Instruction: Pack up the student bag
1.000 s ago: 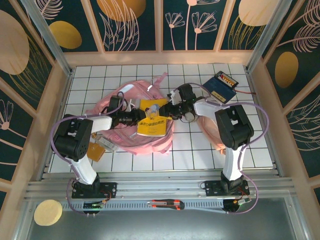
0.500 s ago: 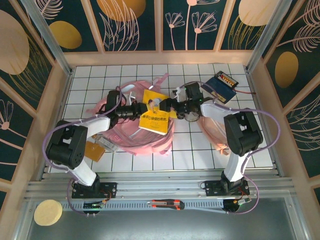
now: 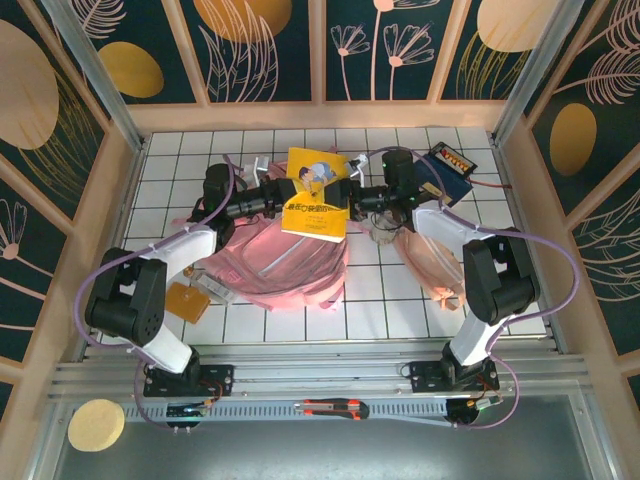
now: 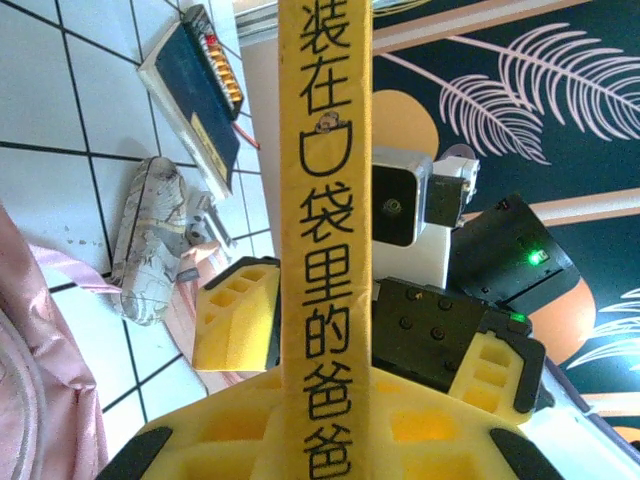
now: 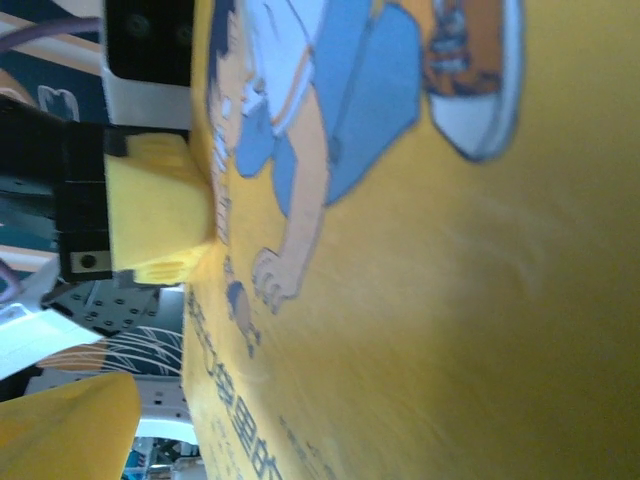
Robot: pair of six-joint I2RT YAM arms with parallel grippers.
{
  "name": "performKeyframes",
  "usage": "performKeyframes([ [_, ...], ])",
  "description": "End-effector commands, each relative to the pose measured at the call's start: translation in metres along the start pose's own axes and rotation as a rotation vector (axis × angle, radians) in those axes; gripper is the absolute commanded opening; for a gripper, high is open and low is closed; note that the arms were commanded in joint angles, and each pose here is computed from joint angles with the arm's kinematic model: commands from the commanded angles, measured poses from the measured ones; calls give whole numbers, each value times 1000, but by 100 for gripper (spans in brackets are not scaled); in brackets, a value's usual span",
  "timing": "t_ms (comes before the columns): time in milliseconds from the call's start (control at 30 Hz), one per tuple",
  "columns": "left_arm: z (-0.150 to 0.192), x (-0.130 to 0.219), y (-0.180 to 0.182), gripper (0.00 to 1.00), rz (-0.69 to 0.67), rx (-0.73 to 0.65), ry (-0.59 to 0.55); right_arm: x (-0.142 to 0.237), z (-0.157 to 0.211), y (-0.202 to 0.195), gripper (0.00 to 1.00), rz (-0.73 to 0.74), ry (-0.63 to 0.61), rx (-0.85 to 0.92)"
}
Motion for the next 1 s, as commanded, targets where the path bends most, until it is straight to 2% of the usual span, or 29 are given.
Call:
performKeyframes([
  [0,-9,4,-34,0,71,-111,-18,2,1,31,95,-102,20,76],
  [133,2,4,-10,0,-33,-82,9,12,5,50,85,-121,-8,120],
  [233,5,5,-1,0,-59,-64,-2,19,11,59,70,-127,-19,132],
  [333,2,4,1,0,-72,-66,-16,23,16,61,42,-120,-25,125],
  [433,-2,2,0,0,-65,-71,-16,25,14,56,0,-93,-38,105],
  [467,-3,1,-1,0,-66,-74,-13,25,14,55,0,-79,-43,102],
  [500,-3,1,-2,5,-71,-83,-7,26,13,54,0,-65,-54,98],
  [533,-4,2,-3,16,-90,-107,0,28,11,54,0,-47,-74,102],
  [667,-3,13,-1,45,-248,-236,49,45,-3,43,0,91,-205,68],
  [833,7,29,7,57,-381,-354,86,85,-20,34,0,288,-407,40],
  [900,11,34,17,65,-456,-358,102,99,-23,31,0,394,-472,35],
  [967,15,38,26,68,-527,-356,136,111,-24,27,0,467,-515,16],
])
Point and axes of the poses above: each hand's point on the last joint's axis, 136 mm out from that joint toward the fingers, its own x axis back along the fingers, its own y axis along the line the jaws close on, z = x × y, the point moved 5 cm from there along x, back along the fingers, and after that the axes turned 15 degrees about -x, right-handed, at the moved point
